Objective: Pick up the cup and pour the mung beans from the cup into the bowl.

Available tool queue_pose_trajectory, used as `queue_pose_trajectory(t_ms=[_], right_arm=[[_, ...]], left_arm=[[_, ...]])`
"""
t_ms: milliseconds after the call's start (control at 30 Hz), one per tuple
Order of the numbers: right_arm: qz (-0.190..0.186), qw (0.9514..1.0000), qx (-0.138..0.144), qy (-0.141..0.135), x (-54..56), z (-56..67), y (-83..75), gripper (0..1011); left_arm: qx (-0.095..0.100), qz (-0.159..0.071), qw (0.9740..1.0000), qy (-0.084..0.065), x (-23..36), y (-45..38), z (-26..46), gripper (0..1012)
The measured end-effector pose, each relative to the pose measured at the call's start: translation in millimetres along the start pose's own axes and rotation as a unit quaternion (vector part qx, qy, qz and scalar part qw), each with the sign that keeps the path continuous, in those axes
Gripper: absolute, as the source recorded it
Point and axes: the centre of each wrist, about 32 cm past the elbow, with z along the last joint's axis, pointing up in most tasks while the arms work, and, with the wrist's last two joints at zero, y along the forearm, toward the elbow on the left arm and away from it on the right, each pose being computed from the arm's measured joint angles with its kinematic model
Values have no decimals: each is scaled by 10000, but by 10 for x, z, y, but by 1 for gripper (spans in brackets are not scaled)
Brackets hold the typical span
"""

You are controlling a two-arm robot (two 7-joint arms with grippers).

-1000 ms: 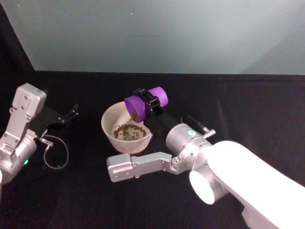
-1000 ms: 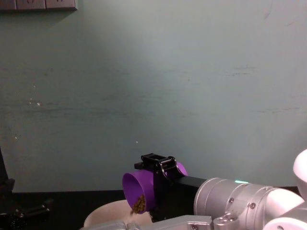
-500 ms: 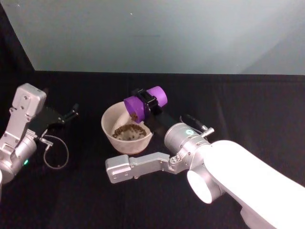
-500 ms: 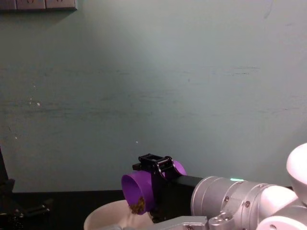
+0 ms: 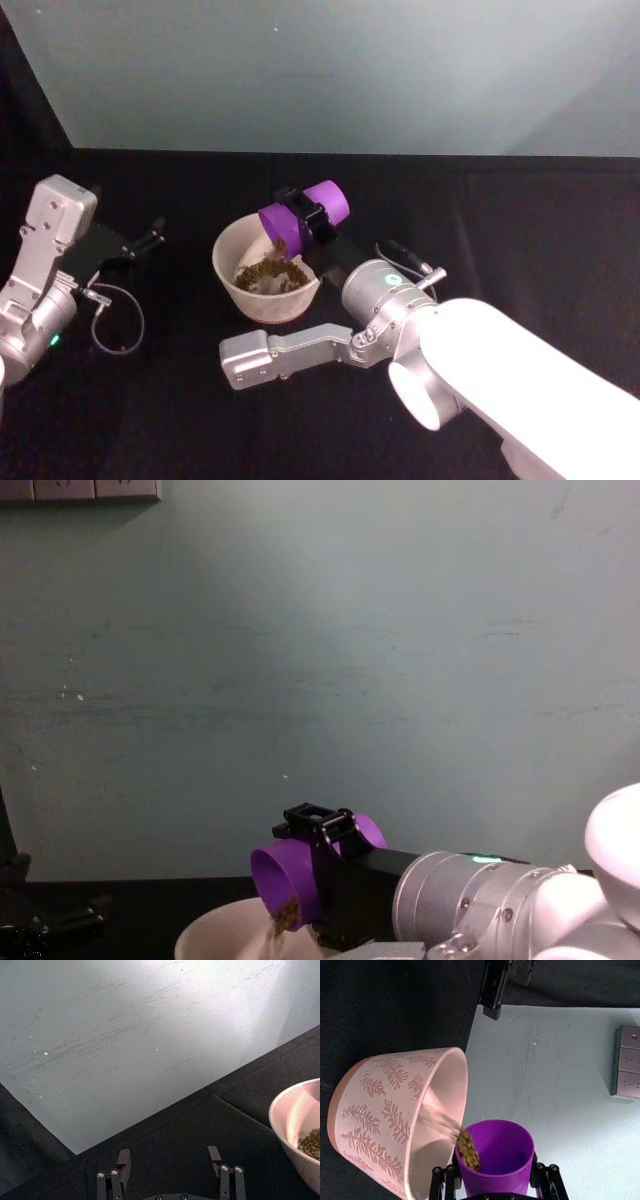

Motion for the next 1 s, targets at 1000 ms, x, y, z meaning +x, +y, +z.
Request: queue_pose_trajectory(t_ms=[1000], right_arm=[[-168, 9976, -113, -665, -52, 83, 0, 735]], left_arm=[[0, -1, 10000, 0, 0, 0, 0, 1000]])
